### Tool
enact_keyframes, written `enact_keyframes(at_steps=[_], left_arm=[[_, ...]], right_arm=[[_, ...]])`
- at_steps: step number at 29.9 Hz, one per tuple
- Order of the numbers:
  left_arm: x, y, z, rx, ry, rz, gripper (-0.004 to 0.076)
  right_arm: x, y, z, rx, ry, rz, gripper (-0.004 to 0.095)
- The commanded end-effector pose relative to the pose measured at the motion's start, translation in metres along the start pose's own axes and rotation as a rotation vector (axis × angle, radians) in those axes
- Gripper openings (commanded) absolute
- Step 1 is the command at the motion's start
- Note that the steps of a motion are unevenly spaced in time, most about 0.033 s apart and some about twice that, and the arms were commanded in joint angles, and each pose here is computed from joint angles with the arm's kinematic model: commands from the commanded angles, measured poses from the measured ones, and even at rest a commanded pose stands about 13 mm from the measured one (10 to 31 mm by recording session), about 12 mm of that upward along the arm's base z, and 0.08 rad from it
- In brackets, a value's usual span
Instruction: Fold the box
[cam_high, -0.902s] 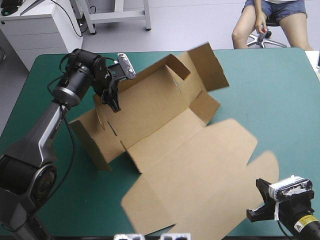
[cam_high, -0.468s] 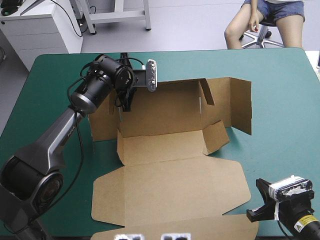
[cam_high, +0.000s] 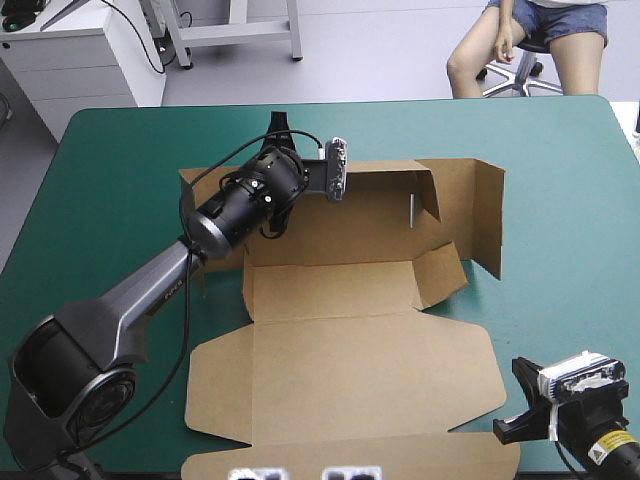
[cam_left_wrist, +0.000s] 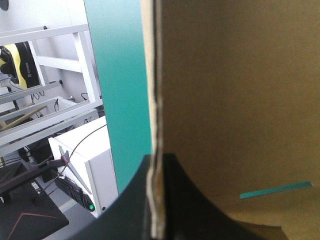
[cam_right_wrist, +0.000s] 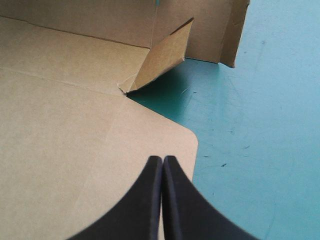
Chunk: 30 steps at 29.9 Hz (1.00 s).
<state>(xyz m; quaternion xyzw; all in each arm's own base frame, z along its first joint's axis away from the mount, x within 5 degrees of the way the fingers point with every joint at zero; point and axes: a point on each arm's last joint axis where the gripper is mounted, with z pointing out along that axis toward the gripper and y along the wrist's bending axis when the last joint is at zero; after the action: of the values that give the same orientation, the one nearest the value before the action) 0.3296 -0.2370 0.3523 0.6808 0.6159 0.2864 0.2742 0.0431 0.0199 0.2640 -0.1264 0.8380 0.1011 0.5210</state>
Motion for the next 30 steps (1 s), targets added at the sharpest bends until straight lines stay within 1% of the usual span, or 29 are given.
enact_keyframes(at_steps=[1, 6, 12, 16, 24, 30], left_arm=[[-0.001, 0.005, -0.018, -0.137, -0.049, -0.062, -0.0008], [-0.008, -0.016, -0.008, -0.196, 0.027, -0.020, -0.0008], [-0.024, -0.040, -0.024, -0.302, 0.025, 0.032, -0.0008], [-0.023, -0.050, -0.036, -0.324, 0.006, 0.018, -0.0008], [-0.009, -0.065, -0.051, -0.318, -0.019, -0.032, -0.0008], [-0.003, -0.087, -0.062, -0.335, -0.063, 0.015, -0.0008]], right_arm=[[-0.015, 0.000, -0.004, 0.002, -0.088, 0.003, -0.0020], [-0.015, 0.000, -0.004, 0.002, -0.088, 0.003, -0.0020], [-0.015, 0.000, -0.004, 0.002, -0.088, 0.003, -0.0020], [-0.015, 0.000, -0.004, 0.002, -0.088, 0.003, -0.0020], [-0.015, 0.000, -0.004, 0.002, -0.088, 0.003, -0.0020], [-0.015, 0.000, -0.004, 0.002, -0.088, 0.003, -0.0020]])
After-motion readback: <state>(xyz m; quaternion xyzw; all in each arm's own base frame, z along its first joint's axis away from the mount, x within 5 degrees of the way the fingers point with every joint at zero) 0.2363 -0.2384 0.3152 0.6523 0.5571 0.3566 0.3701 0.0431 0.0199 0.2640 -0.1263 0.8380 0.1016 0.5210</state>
